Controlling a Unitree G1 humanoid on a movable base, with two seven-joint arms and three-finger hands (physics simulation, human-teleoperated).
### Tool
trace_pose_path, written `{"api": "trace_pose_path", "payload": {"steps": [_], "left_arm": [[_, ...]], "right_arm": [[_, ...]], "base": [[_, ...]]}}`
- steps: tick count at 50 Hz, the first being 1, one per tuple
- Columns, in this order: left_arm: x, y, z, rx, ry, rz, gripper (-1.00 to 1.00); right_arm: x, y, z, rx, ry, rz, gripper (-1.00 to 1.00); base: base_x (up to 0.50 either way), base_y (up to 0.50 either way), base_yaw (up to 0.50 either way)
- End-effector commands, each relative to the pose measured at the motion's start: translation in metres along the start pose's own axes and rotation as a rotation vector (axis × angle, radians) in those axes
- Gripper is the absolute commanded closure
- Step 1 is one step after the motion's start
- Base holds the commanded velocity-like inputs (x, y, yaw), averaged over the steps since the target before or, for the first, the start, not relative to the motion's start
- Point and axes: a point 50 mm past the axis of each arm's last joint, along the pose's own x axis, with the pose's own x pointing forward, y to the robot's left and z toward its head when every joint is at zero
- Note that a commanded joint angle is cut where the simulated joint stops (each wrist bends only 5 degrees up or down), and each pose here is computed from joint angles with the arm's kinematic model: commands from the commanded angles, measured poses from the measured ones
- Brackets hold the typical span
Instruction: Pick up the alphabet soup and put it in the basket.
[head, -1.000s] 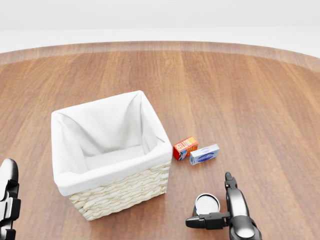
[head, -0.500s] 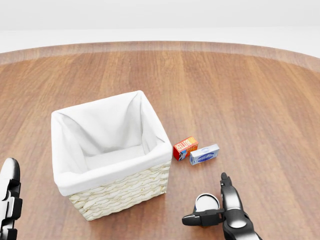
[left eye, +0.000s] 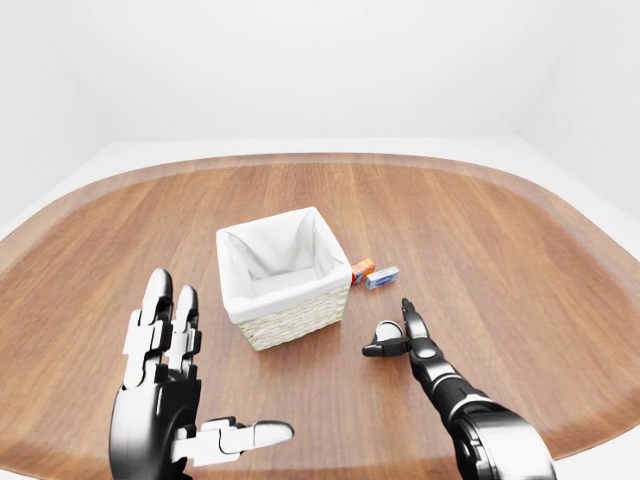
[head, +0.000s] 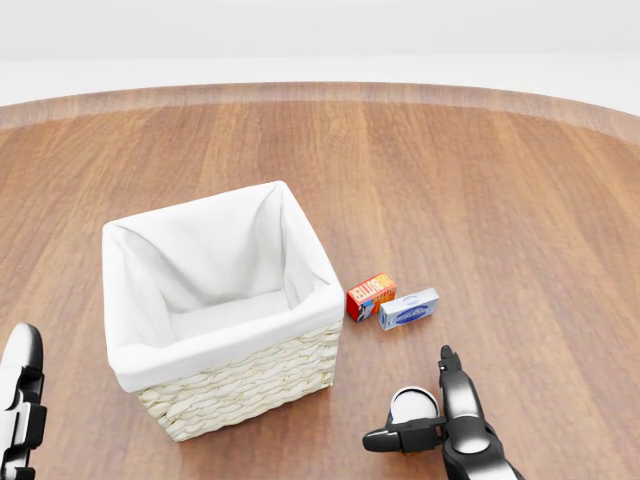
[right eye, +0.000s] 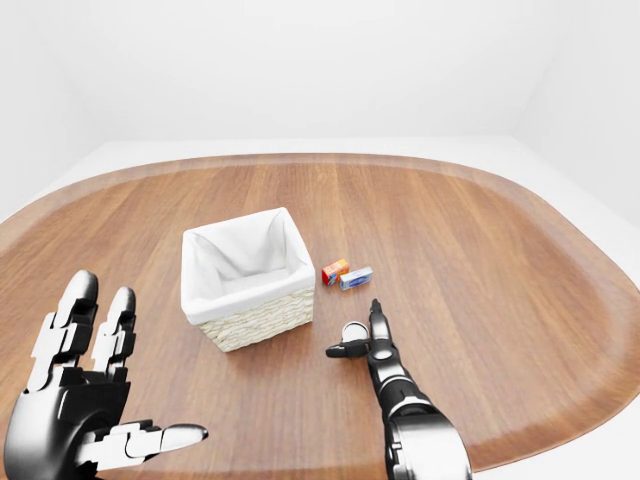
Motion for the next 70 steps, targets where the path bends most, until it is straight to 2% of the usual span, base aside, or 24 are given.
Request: {"api": "trace_pose_path", "payload": {"steps": [1, 32, 33, 34, 35, 70], "left_arm": [[0.0, 0.0, 0.0, -0.003, 0.001, -0.004, -1.0], [0.001, 0.0, 0.0, -0.008, -0.002, -0.004, -1.0], [0.001, 0.0, -0.001, -0.007, -0.001, -0.004, -1.0], [0.001, 0.0, -0.001, -0.007, -0.001, -0.004, -1.0], [0.001, 0.0, 0.0, -0.008, -0.001, -0.004, -1.0], [0.001, 0.001, 0.001, -0.014, -0.01, 0.001, -1.0]], "right_arm": [[-0.001, -0.001, -0.006, 0.004, 0.029, -0.009, -1.0], [-0.005, 0.013, -0.016, -0.083, 0.044, 0.003, -0.96], [-0.005, 0.013, -0.016, -0.083, 0.044, 0.003, -0.04], [-0.005, 0.013, -0.016, -0.084, 0.045, 0.004, 0.55], [-0.005, 0.013, -0.016, -0.084, 0.046, 0.004, 1.0], [-0.004, 0.011, -0.015, -0.071, 0.043, 0.009, 1.0]], "base": [[0.0, 0.0, 0.0], [0.0, 0.0, 0.0], [0.0, 0.0, 0.0], [0.0, 0.0, 0.0], [0.0, 0.0, 0.0], [0.0, 0.0, 0.0]]}}
